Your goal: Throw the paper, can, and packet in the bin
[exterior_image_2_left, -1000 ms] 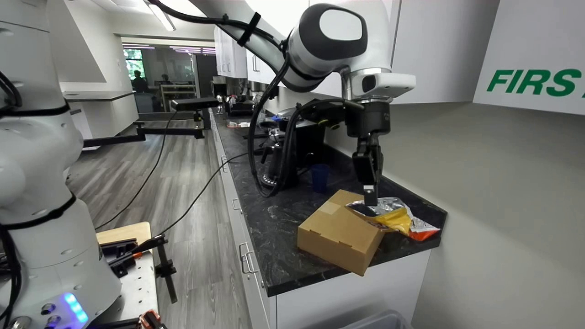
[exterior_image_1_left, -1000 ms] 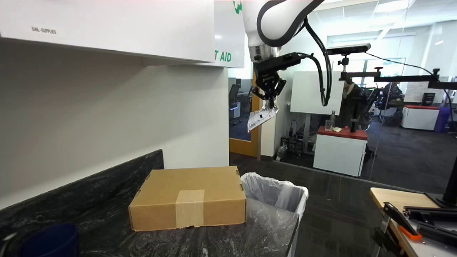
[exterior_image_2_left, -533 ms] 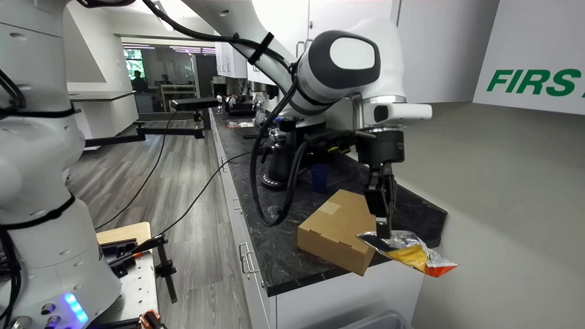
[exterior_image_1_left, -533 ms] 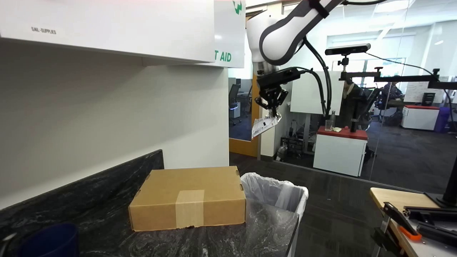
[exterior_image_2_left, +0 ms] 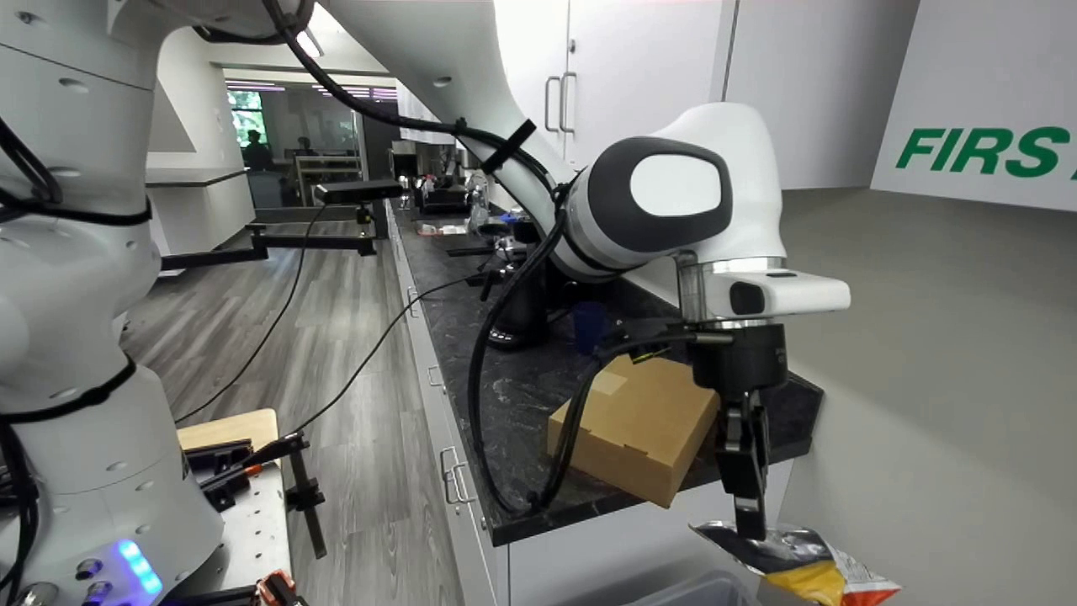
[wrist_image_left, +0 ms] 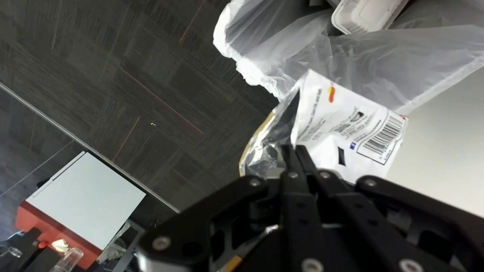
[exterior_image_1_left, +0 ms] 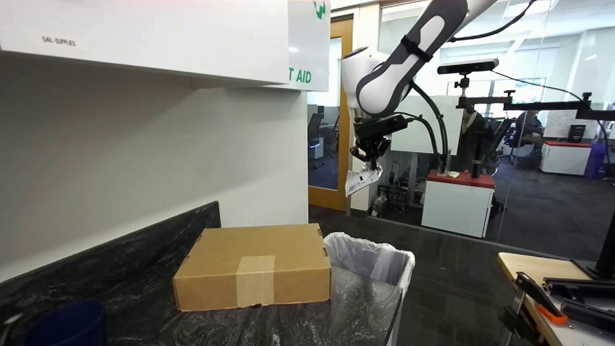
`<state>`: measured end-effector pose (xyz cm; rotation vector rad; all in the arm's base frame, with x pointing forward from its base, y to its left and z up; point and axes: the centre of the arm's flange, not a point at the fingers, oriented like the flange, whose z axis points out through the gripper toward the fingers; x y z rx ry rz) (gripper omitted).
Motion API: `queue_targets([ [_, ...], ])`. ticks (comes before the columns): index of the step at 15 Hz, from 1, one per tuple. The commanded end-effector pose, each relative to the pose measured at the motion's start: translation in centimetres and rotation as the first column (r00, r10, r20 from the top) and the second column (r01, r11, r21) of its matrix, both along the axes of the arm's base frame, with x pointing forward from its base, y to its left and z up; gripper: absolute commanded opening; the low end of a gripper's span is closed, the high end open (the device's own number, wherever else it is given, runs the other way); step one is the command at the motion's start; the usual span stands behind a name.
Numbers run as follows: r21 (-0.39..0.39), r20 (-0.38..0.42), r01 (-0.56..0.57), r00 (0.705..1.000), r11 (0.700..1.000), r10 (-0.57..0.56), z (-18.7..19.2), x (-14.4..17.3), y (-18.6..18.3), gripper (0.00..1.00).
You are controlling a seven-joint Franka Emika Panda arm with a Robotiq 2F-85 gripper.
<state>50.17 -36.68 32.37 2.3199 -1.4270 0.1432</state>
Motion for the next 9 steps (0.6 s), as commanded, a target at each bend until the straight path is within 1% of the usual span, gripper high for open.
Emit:
queue_targets([
  [1,-0.003,-0.016,-0.036,0.999,0.999,0.036,0.0,-0.7,-3.6,0.01],
  [4,0.018,-0.04,-0.076,0.996,0.997,0.077,0.0,-1.3,-4.7,0.01],
  [9,0.062,-0.092,-0.162,0.982,0.985,0.167,0.3,-1.5,-5.2,0.01],
])
